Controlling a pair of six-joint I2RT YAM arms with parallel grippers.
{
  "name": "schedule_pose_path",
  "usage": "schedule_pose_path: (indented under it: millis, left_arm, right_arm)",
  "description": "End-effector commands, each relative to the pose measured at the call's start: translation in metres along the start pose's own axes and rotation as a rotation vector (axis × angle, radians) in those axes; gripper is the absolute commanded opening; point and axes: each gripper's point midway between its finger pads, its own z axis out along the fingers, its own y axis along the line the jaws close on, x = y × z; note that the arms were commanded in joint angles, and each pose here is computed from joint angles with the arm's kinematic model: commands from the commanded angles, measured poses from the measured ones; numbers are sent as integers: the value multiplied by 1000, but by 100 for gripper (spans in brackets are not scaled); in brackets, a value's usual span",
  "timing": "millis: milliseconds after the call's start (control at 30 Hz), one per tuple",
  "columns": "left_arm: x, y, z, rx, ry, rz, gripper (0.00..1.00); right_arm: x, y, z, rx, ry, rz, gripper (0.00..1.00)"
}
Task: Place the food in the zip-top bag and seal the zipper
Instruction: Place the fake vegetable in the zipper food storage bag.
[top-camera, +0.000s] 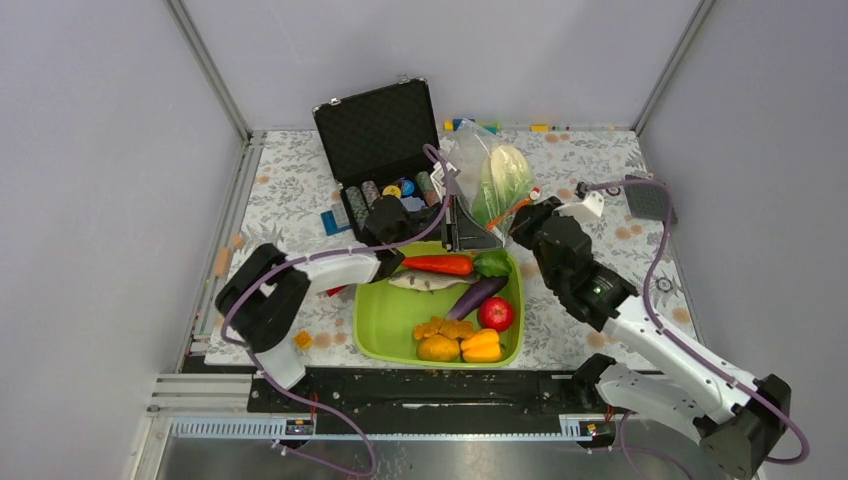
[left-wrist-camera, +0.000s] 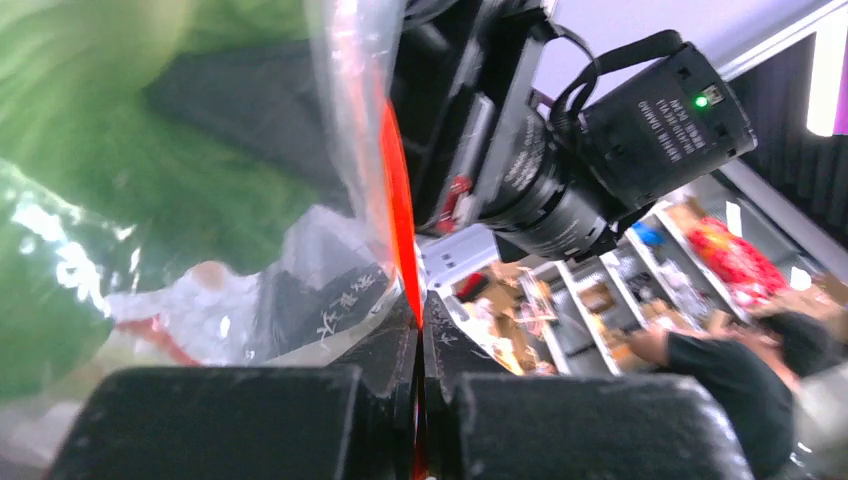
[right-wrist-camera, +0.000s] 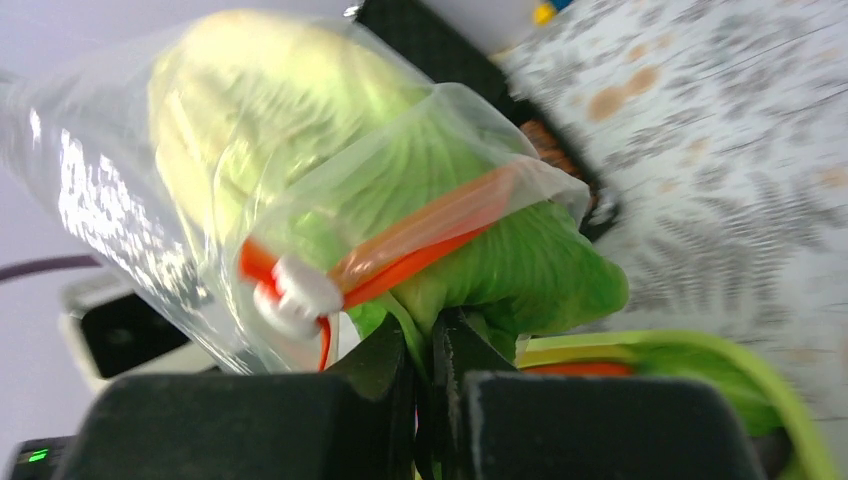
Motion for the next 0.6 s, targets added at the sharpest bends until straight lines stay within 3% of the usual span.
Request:
schedule_pose_path:
  millis: [0,167,267,300,433,567]
  left_arm:
    - [-5,-61,4,302,82,-12,0]
    - [-4,-64,4,291,80,2,0]
    - [-7,-53,6,176,56,54,0]
    - [-4,-32,5,55,61,14,0]
    - [-6,20,-20,-423,14,138,0]
    - [-20,29,-45,-613,-50,199,0]
  right_arm:
    - [-22,-38,9,238,-71,-286,0]
    - [-19,-48,21,367,-19,-443,0]
    - [-10,-51,26,398,25,-471,0]
    - [-7,-54,26,411,42,-483,0]
    - [-5,-66,26,489,76,-550,0]
    - [2,-69,26,500,127,-579,0]
